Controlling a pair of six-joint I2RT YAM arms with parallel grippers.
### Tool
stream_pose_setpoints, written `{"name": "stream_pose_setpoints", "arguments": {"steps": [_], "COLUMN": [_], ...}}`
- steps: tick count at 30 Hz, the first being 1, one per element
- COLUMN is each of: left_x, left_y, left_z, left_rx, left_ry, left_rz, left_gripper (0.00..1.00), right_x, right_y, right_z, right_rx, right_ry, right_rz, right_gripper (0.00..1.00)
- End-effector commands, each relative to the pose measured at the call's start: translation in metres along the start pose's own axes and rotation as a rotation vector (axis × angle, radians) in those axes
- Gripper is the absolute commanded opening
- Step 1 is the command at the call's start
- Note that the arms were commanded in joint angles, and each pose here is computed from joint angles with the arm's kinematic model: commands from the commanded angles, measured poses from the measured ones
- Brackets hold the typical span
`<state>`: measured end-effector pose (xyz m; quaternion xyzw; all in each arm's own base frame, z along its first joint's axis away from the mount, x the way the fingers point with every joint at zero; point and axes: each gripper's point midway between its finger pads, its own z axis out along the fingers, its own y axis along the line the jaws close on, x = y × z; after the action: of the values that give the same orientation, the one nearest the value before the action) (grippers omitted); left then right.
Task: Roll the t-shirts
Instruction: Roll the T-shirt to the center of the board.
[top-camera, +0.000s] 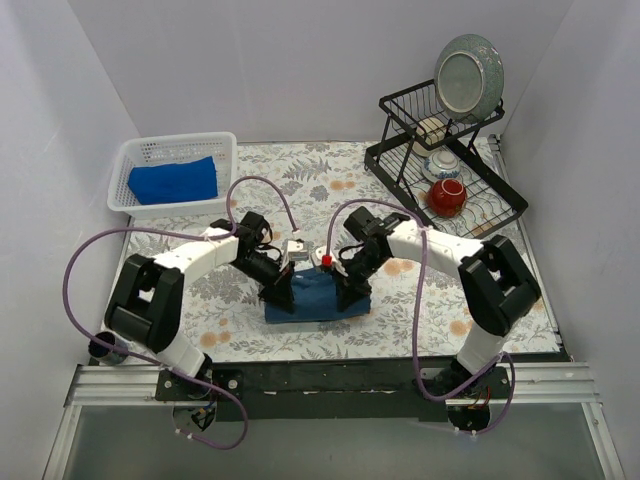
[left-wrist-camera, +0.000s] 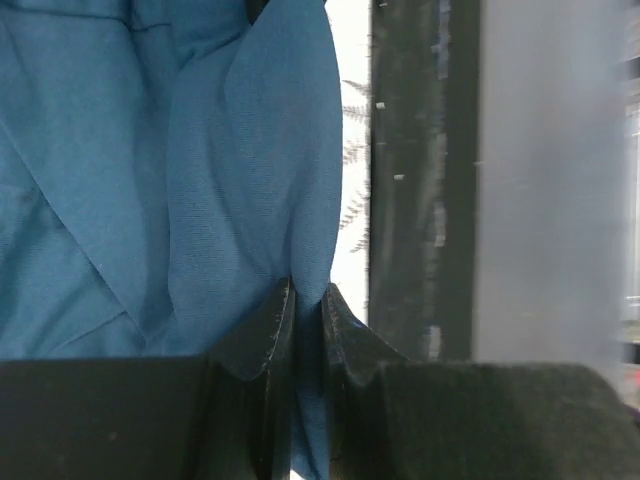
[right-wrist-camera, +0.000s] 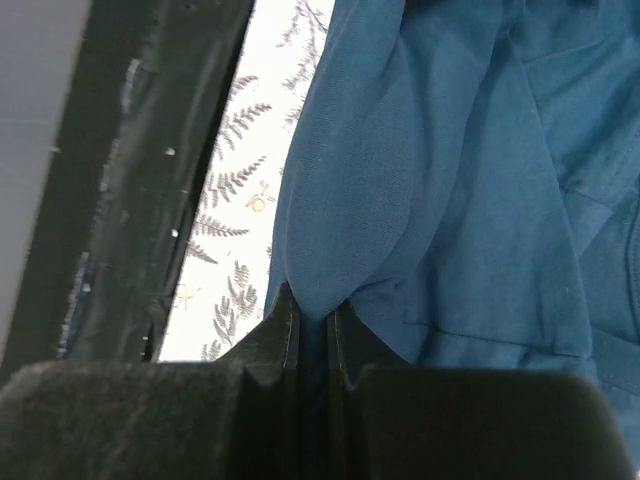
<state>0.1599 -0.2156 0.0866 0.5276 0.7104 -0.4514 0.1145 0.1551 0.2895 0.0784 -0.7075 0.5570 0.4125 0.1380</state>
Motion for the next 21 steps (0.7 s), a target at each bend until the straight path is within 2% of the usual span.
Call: {"name": "stream_pose_setpoints", "arguments": {"steps": [1,6,13,19,21], "left_x": [0.022,0.035,0.044,0.053,0.061], "left_y": [-0.016,0.009,0.044,0.062,0.068], "left_z": [-0.014,-0.015,-0.015,-0.016,-0.017], "left_rx": [0.081,0.076,0.042,0.135,0.13], "left_ry": [0.035,0.034,0.021,-0.017,-0.019], "left_rz": [-0.196,-0.281,-0.36,-0.503,-0.527], "left_gripper": [0.0,0.0,0.0,0.04,0.08], "right_x": [0.024,0.017,0.034,0.042,0.05], "right_y": [0.046,0.025,-0.007,-0.043,-0.057], "right_z": [-0.017,-0.015,-0.004,0.004,0.011], "right_rx": [-0.199,-0.286,-0.298,-0.292,-0.295], "right_ry": [0.072,0.051,0.076,0.021,0.025], "right_rz": [0.24,0.305,0.369,0.47,0.555], "right_gripper": [0.01,0.01,0.01,0.01,0.01]}}
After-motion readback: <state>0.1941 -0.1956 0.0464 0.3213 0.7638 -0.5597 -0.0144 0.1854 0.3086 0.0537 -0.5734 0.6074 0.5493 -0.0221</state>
